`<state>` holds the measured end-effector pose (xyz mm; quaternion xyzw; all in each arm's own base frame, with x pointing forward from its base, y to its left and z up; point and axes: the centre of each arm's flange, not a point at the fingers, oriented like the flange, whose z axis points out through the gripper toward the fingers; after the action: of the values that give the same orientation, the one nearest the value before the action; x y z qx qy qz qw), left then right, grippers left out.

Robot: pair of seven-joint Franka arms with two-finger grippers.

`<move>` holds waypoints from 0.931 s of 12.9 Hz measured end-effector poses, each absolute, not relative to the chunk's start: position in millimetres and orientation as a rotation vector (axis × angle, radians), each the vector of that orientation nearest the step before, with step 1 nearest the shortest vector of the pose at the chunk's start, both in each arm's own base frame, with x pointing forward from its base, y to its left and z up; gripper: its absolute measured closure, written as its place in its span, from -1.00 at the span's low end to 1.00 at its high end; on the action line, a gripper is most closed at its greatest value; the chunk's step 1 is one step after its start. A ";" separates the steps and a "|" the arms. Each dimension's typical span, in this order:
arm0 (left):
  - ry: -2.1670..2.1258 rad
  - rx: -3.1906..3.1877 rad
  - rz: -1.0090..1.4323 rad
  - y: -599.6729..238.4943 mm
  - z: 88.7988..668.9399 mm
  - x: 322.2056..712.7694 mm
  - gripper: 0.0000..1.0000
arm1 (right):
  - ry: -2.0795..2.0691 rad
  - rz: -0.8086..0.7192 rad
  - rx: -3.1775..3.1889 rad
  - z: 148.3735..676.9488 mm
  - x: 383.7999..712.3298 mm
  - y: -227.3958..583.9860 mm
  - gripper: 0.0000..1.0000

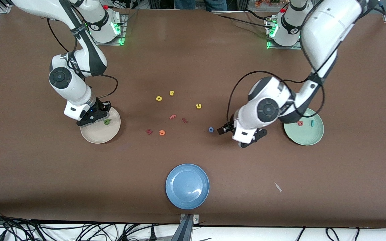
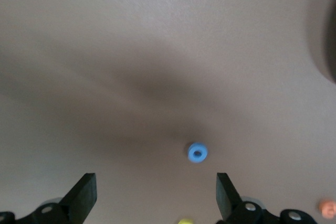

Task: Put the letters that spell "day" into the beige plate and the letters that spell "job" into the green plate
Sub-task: 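Place the pink a and the cyan y on their plates with both grippers, then grasp the blue o and the yellow a with both grippers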

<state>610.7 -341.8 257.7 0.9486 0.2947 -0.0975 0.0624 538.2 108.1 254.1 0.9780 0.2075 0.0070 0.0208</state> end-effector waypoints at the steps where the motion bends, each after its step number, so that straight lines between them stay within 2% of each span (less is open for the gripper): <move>1: 0.922 2.886 -0.271 -354.1 241.9 604.6 -1.00 | 0.644 0.021 3.033 254.0 538.0 108.5 0.49; 3: 0.960 2.931 -0.227 -378.9 212.4 588.9 -1.00 | 0.644 0.020 3.033 253.8 537.8 108.6 0.07; 5: 0.994 2.914 -0.174 -399.2 193.6 579.2 -0.87 | 0.623 0.020 3.037 253.6 537.6 108.7 -0.38; 6: 1.001 2.903 -0.156 -404.0 189.1 578.1 -0.85 | 0.600 0.019 3.043 253.5 537.3 109.3 -0.52; 8: 1.023 2.884 -0.137 -405.9 189.4 583.1 -0.72 | 0.506 0.013 3.067 251.6 532.4 120.8 -0.59; 9: 1.031 2.877 -0.130 -405.3 189.8 587.2 -0.49 | 0.445 0.008 3.083 250.2 526.4 136.5 -0.59; 10: 1.035 2.873 -0.128 -404.7 188.5 590.1 -0.37 | 0.388 0.003 3.099 249.2 518.3 158.3 -0.65; 11: 1.038 2.872 -0.130 -404.6 186.3 591.2 -0.33 | 0.332 -0.002 3.108 248.0 508.9 181.8 -0.65; 12: 1.038 2.873 -0.133 -405.2 184.1 591.1 -0.11 | 0.271 -0.006 3.115 246.9 498.7 205.1 -0.66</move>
<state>591.1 -405.2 184.1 0.9388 0.3392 -0.0435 0.0421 498.7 205.1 246.9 0.9962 0.0866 -0.0019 0.0074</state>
